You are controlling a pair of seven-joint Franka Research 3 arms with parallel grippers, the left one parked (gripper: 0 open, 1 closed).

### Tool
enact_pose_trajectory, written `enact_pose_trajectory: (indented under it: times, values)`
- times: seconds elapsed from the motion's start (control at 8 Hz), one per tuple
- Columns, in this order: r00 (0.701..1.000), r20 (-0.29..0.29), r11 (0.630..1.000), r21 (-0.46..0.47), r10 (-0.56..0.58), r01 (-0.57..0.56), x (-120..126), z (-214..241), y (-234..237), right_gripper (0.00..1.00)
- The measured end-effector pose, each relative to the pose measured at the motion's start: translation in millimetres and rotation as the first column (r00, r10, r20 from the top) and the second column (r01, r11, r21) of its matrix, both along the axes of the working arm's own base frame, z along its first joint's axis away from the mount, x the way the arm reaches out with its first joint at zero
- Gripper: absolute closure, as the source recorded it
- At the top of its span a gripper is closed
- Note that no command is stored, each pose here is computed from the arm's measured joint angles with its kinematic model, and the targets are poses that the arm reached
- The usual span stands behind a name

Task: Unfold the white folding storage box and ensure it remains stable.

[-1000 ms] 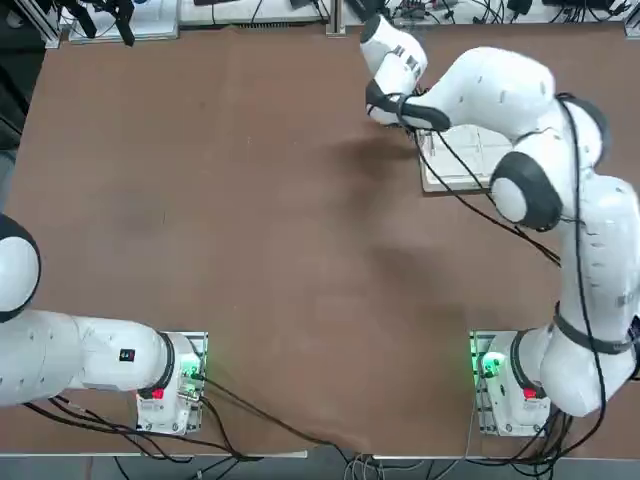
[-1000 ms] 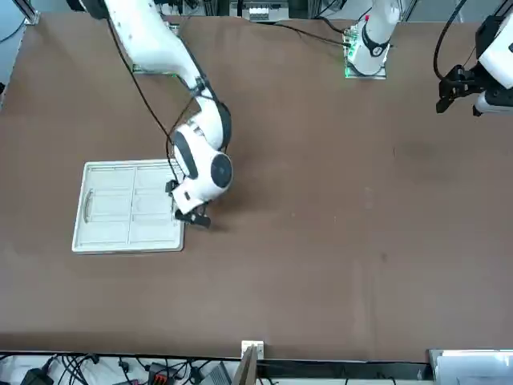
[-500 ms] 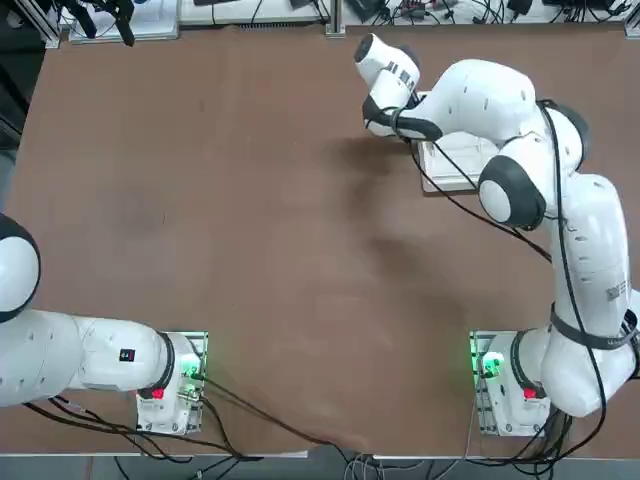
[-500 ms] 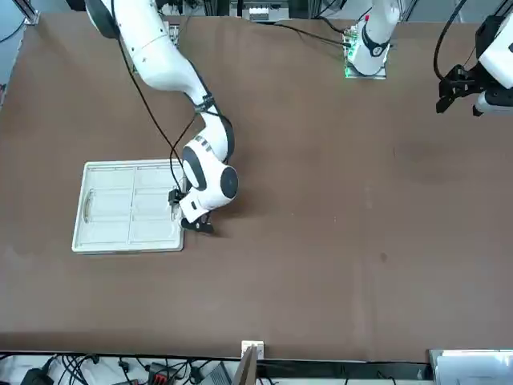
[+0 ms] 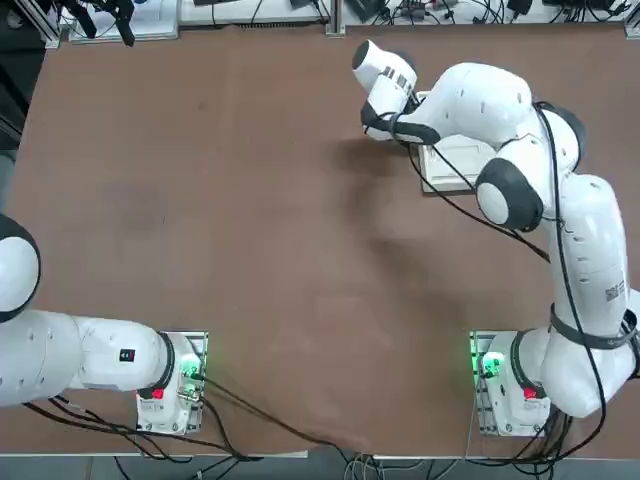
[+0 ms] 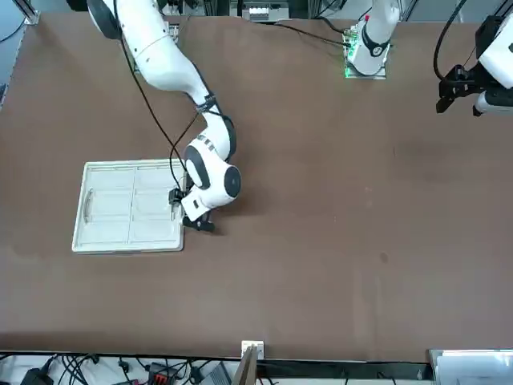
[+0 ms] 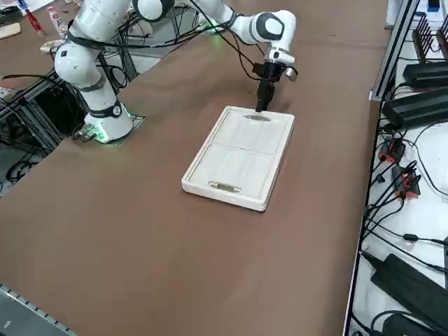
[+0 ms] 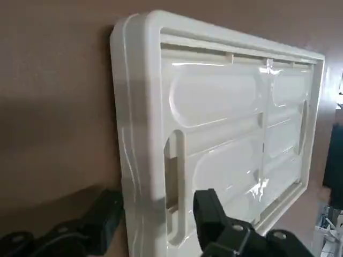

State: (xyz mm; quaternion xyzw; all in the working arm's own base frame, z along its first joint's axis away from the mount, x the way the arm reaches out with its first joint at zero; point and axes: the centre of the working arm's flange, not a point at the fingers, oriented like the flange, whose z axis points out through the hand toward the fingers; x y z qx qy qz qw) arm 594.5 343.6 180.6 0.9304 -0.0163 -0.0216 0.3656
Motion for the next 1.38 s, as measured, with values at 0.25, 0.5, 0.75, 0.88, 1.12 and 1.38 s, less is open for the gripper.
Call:
enact_pose_trajectory:
  times: [0.25,0.5,0.75,0.88,1.12,1.38]
  values:
    - [1.0,-0.003,1.0,-0.007,0.002,-0.002,-0.3,-3.9,-1.1,0.24]
    - [1.0,0.0,1.0,-0.024,0.011,-0.011,0.3,-6.2,-2.8,0.27]
    - [1.0,-0.001,0.999,-0.03,0.013,-0.013,-0.3,-7.0,-2.9,0.33]
    - [1.0,-0.002,0.999,-0.03,0.016,-0.016,-1.1,-7.1,-1.2,0.39]
    - [1.0,-0.005,0.999,-0.031,0.026,-0.026,-5.4,-9.7,5.3,0.57]
    - [0.999,-0.003,0.999,-0.034,0.033,-0.033,-6.6,-9.9,7.9,0.73]
